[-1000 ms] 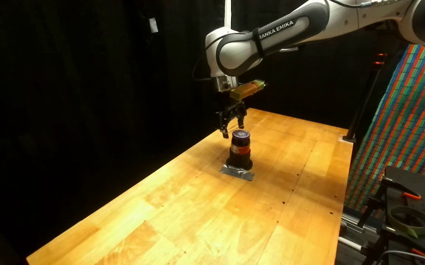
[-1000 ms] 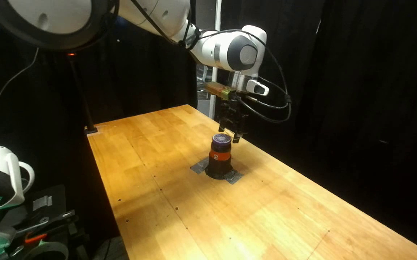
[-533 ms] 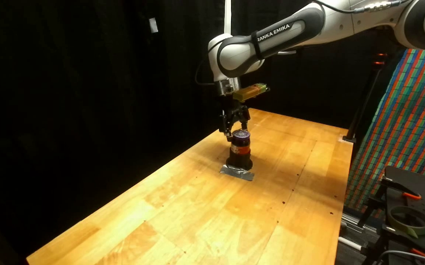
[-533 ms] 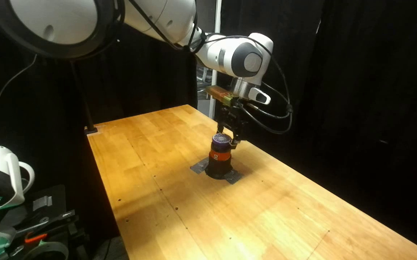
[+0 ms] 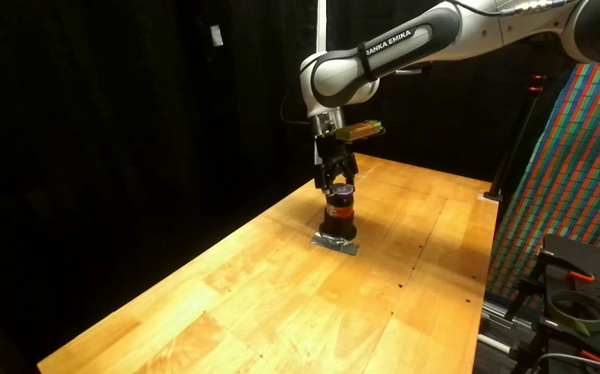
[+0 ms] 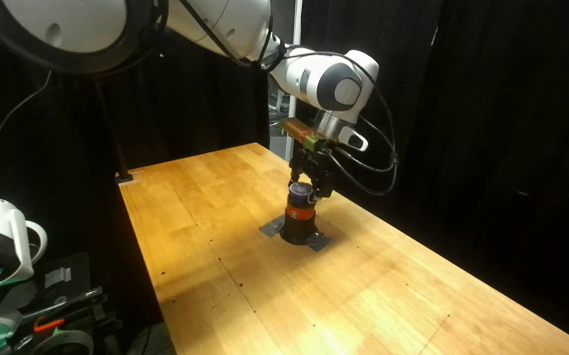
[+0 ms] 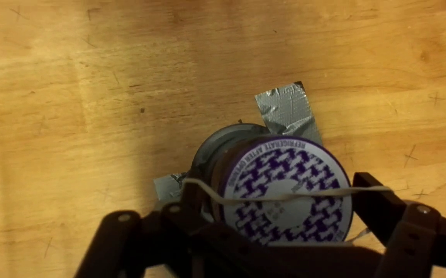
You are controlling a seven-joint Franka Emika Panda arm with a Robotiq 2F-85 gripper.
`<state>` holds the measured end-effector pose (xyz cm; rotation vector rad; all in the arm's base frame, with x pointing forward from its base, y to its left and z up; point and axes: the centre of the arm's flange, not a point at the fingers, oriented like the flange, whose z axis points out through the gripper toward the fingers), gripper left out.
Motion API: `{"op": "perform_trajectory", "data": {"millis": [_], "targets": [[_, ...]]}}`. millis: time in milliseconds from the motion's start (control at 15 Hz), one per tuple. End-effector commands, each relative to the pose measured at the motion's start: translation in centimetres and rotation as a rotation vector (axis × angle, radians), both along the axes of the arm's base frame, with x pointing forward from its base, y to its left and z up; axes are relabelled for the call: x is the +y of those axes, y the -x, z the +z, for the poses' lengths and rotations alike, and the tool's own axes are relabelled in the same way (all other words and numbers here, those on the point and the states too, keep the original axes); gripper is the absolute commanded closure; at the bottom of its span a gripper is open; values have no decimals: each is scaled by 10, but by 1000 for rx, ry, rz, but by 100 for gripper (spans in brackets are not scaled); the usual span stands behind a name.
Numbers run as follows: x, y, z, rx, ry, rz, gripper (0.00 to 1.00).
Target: Put the rubber band on the jar.
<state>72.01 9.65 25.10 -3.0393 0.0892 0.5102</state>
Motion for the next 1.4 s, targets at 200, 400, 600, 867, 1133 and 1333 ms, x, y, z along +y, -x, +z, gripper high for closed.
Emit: {"op": "perform_trajectory", "data": {"millis": [200,400,600,867,1133,1333], "targets": [[-5,53,1,-10,1,-31,0],[-4,66,-2,-68,29,-68,0],[-5,84,1,-119,35,-107,0],[-9,106,3,-175,40,-151,0],[-9,120,2,-255,32,-181,22],[-8,127,4,-380,20,-228,42]]}}
